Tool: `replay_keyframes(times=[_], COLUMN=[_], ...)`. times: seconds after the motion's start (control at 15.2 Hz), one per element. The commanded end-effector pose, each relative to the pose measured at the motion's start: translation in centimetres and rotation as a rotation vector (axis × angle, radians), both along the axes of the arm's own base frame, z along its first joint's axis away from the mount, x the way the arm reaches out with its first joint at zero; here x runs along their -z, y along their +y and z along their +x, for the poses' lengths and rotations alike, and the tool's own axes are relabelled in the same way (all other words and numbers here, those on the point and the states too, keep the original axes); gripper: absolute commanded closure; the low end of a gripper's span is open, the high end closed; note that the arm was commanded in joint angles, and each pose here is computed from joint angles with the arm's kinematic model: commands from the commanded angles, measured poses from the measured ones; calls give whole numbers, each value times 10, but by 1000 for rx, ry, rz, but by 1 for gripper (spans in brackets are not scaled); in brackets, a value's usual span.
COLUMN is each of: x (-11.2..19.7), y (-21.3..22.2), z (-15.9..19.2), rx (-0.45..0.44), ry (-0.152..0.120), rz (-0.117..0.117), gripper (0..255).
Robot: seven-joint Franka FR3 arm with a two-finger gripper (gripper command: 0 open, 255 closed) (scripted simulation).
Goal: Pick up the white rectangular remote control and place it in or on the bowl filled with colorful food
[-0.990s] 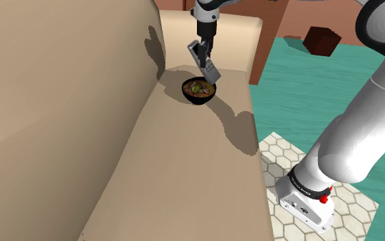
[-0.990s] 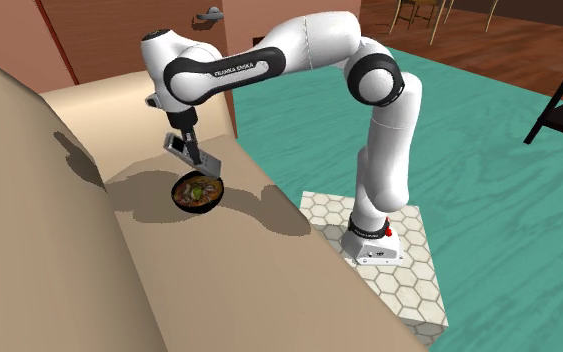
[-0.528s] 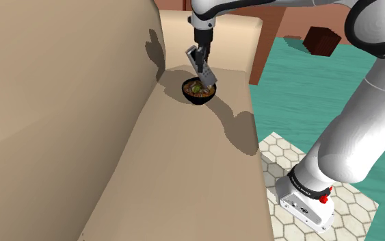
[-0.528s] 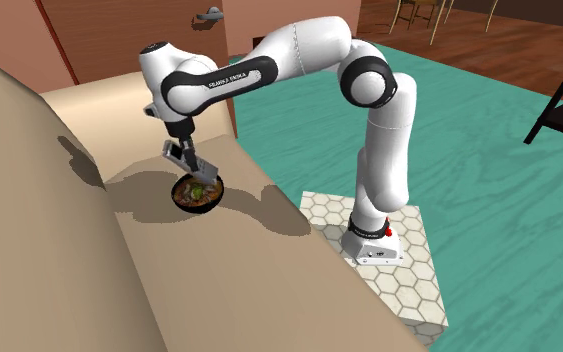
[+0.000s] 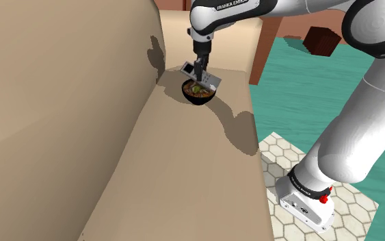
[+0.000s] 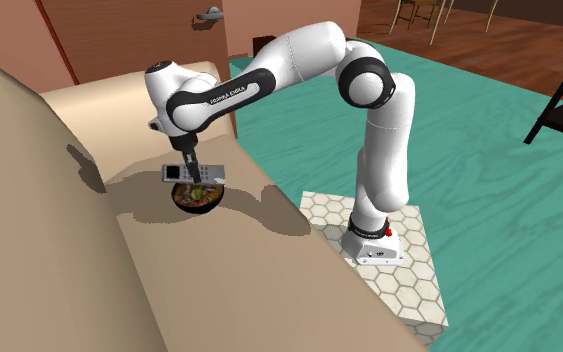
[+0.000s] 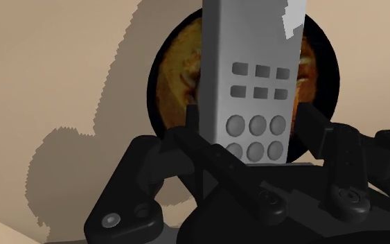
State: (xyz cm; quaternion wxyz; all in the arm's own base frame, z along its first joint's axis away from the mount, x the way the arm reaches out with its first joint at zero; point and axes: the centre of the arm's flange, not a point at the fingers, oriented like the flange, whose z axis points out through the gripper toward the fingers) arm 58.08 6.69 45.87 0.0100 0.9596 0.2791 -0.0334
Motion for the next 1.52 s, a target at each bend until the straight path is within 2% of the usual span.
replay_keyframes(times=[0.0,0.46,0.53,0.86,1.12,1.45], x=[6,6,6,6,-44,-44], y=[-1,-1,-1,-1,1,1], z=[1,1,1,1,4,4], rx=[0,0,0,0,0,0], ry=[-1,-1,-1,-1,-1,-1], rz=[0,0,0,0,0,0], gripper=[255,255,0,0,0,0])
